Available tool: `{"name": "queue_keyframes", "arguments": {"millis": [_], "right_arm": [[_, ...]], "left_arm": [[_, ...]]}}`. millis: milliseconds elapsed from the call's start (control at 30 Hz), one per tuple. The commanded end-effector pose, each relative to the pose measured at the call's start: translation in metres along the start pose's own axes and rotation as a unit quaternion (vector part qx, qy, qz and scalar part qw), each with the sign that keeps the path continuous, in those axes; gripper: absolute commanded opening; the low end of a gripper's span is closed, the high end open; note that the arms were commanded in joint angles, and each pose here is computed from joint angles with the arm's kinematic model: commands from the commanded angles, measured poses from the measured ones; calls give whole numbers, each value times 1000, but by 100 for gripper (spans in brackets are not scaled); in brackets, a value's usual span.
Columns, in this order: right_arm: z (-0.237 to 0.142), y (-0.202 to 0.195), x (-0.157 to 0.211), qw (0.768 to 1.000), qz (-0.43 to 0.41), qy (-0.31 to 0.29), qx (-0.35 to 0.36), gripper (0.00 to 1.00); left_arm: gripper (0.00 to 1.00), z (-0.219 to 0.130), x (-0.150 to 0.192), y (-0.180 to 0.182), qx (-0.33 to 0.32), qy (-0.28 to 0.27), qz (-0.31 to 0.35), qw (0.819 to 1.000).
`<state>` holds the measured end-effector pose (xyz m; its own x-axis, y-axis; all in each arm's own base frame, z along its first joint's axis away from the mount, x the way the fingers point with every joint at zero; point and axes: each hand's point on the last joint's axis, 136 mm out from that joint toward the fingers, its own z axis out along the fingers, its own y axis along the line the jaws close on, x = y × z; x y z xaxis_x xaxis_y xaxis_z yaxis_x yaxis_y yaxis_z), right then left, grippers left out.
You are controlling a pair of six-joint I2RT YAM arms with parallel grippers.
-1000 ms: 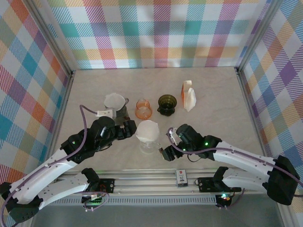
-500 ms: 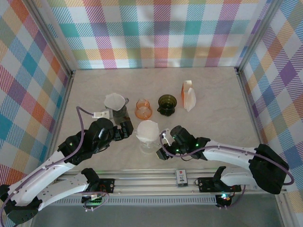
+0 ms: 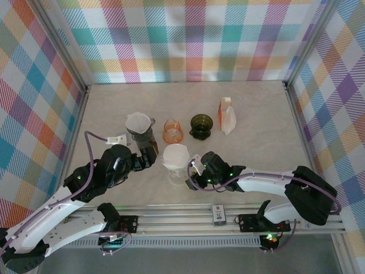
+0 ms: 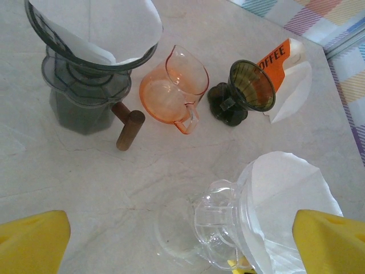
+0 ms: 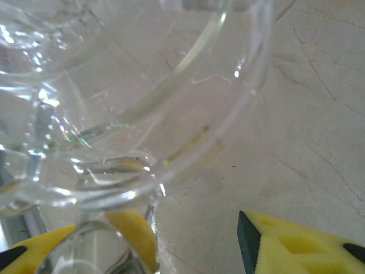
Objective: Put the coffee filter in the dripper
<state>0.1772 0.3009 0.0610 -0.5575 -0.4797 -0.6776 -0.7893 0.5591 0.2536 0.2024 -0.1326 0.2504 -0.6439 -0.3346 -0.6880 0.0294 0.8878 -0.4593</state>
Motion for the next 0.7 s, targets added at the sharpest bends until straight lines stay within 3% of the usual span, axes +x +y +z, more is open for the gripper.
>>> {"name": "queue_keyframes", "arguments": {"millis": [0, 667], "right_arm": [[3, 2, -23, 999, -22, -40, 2, 54], [55, 6, -61, 997, -60, -51, -17, 52]], "left_arm": [[100, -12, -14, 5, -9, -24, -5, 1000], [100, -22, -17, 15, -21, -33, -10, 999]]}}
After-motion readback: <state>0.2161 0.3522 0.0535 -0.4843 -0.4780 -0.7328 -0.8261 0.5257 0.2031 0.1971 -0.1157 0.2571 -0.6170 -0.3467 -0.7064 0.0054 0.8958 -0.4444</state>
